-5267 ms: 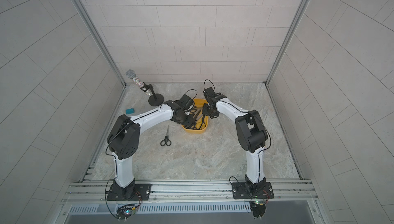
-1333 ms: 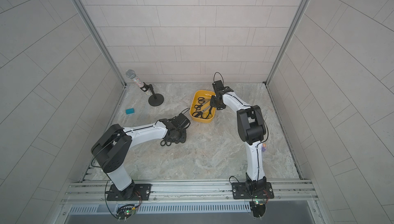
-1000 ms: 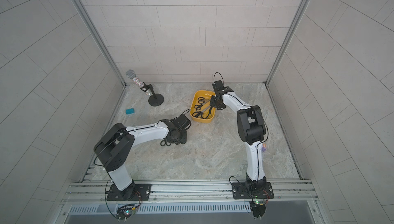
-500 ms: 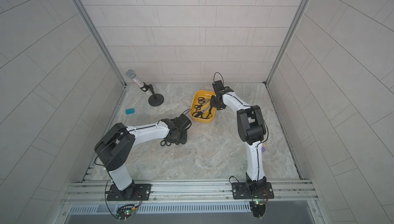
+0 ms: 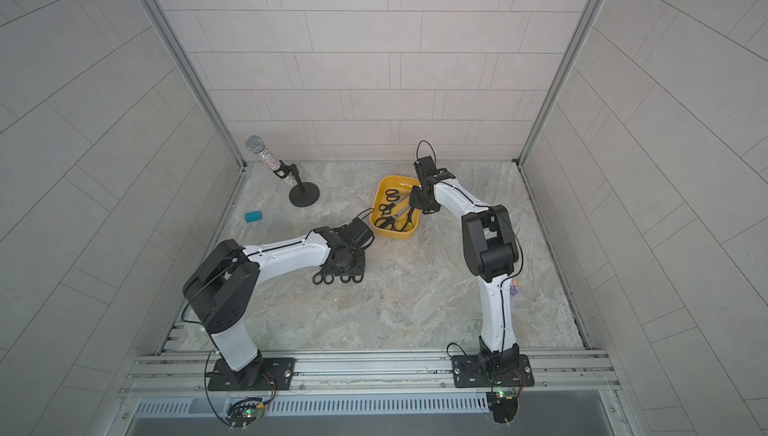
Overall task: Take the scissors out of the storage box
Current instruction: Place the scissors at the center of the board, then move the storage box to the center of the board.
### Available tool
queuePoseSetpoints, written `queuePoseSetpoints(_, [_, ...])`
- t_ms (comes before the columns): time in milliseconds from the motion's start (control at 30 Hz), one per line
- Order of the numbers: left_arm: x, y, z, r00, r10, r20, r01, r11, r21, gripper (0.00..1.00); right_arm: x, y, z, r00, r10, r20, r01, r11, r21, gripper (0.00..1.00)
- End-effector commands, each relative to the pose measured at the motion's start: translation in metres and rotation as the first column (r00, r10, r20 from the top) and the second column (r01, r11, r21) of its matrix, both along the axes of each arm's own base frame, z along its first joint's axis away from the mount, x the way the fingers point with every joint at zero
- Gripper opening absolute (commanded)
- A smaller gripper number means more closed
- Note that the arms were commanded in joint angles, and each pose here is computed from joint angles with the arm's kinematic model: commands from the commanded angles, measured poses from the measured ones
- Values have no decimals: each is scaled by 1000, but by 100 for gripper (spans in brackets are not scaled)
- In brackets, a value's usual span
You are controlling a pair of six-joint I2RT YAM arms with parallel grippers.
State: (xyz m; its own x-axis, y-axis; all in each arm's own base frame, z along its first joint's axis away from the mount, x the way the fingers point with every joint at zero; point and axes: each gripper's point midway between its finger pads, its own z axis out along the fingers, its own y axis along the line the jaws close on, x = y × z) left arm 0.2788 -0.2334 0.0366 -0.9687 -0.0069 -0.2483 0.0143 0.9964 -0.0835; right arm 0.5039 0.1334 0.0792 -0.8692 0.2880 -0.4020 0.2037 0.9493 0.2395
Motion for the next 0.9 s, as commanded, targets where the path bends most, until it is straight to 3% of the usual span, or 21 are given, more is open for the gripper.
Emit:
queuePoseSetpoints(0, [17, -4, 44, 994, -42, 104, 41, 999, 4, 38, -9, -1, 5, 999, 34, -10, -34, 999, -15, 5])
queuePoseSetpoints(267, [62, -24, 101, 943, -141, 301, 138, 990, 30, 38, -33, 3, 1, 998, 58, -1, -58, 998, 3, 3])
queuePoseSetpoints(333, [73, -31, 107, 936, -167, 309, 173, 985, 8, 38, -39, 0, 0, 998, 61, 7, -61, 998, -5, 3])
queuePoseSetpoints(500, [92, -56, 107, 917, -253, 308, 281, 958, -50, 37, -50, -1, -2, 995, 102, 18, -102, 995, -15, 0])
queuePoseSetpoints(700, [100, -73, 93, 883, -367, 293, 392, 919, -29, 37, -67, 7, -1, 982, 190, 4, -190, 982, -6, 0])
queuePoseSetpoints(867, [105, -91, 81, 823, -494, 281, 521, 853, -26, 36, -81, 9, -2, 974, 227, -6, -227, 974, -3, 0])
